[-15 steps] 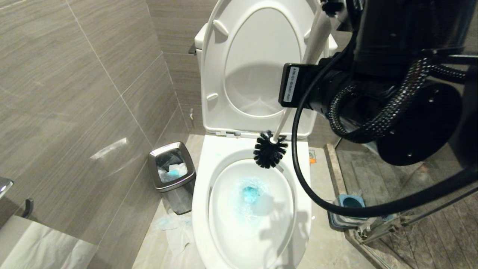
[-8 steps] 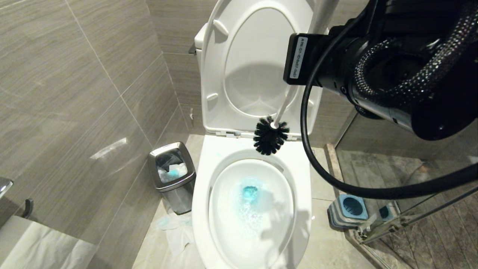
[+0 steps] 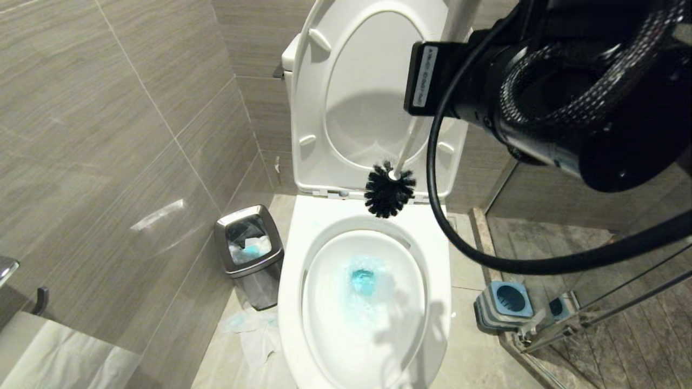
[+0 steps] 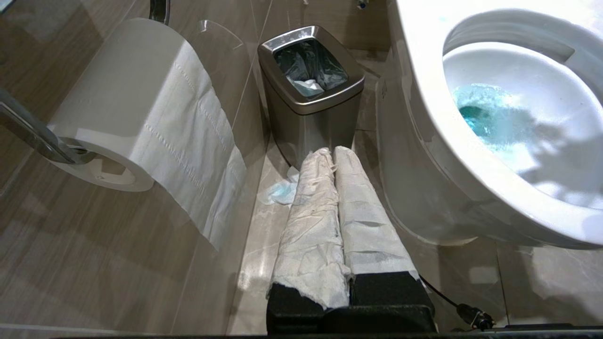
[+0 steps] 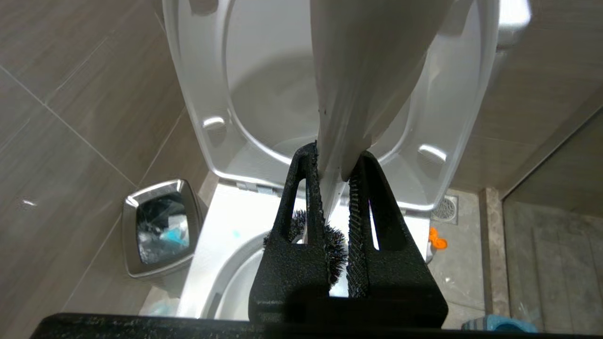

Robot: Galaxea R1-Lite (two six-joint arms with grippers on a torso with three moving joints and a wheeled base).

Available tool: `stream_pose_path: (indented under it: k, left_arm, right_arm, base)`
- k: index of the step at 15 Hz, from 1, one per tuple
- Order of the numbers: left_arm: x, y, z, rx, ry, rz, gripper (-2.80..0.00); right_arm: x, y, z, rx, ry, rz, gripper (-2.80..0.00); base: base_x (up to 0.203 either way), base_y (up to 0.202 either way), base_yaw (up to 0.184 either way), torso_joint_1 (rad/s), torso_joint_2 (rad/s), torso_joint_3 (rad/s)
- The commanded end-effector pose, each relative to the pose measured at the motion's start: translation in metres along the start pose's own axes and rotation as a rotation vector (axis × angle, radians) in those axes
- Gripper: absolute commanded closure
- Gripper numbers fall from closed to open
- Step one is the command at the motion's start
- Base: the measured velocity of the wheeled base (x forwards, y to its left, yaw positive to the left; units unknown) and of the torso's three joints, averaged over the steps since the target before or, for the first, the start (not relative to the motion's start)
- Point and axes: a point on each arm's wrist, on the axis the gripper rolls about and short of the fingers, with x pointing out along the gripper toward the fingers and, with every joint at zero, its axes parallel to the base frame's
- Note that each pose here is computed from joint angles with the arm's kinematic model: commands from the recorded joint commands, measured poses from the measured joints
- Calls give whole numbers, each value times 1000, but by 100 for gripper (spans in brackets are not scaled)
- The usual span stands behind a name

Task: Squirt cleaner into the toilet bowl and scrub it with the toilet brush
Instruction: Scrub the toilet bowl

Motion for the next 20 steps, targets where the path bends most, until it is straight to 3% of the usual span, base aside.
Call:
stream_pose_path:
  k: [1, 3, 6, 9, 12, 14, 20]
  left_arm:
    - [0, 0, 0, 0, 2, 0, 0]
    - [0, 0, 0, 0, 2, 0, 0]
    - [0, 0, 0, 0, 2, 0, 0]
    - [0, 0, 0, 0, 2, 0, 0]
    - [0, 0, 0, 0, 2, 0, 0]
    - [0, 0, 0, 0, 2, 0, 0]
    - [0, 0, 0, 0, 2, 0, 0]
  right_arm:
    - [8, 9, -44, -51, 89, -7, 0]
    - [10, 15, -52, -60, 101, -2, 0]
    - [15, 23, -26, 16, 34, 4, 0]
    - [18, 27, -42, -36, 68, 5, 0]
    - [19, 28, -8, 21, 2, 8, 0]
    - [20, 29, -21, -13, 38, 7, 0]
    - [7, 16, -10, -58, 80, 37, 0]
  base:
    - [0, 0, 0, 0, 0, 0]
    - [0, 0, 0, 0, 0, 0]
    - [0, 0, 0, 0, 0, 0]
    - [0, 0, 0, 0, 0, 0]
    - [0, 0, 0, 0, 0, 0]
    - [0, 0, 0, 0, 0, 0]
    - [0, 0, 0, 0, 0, 0]
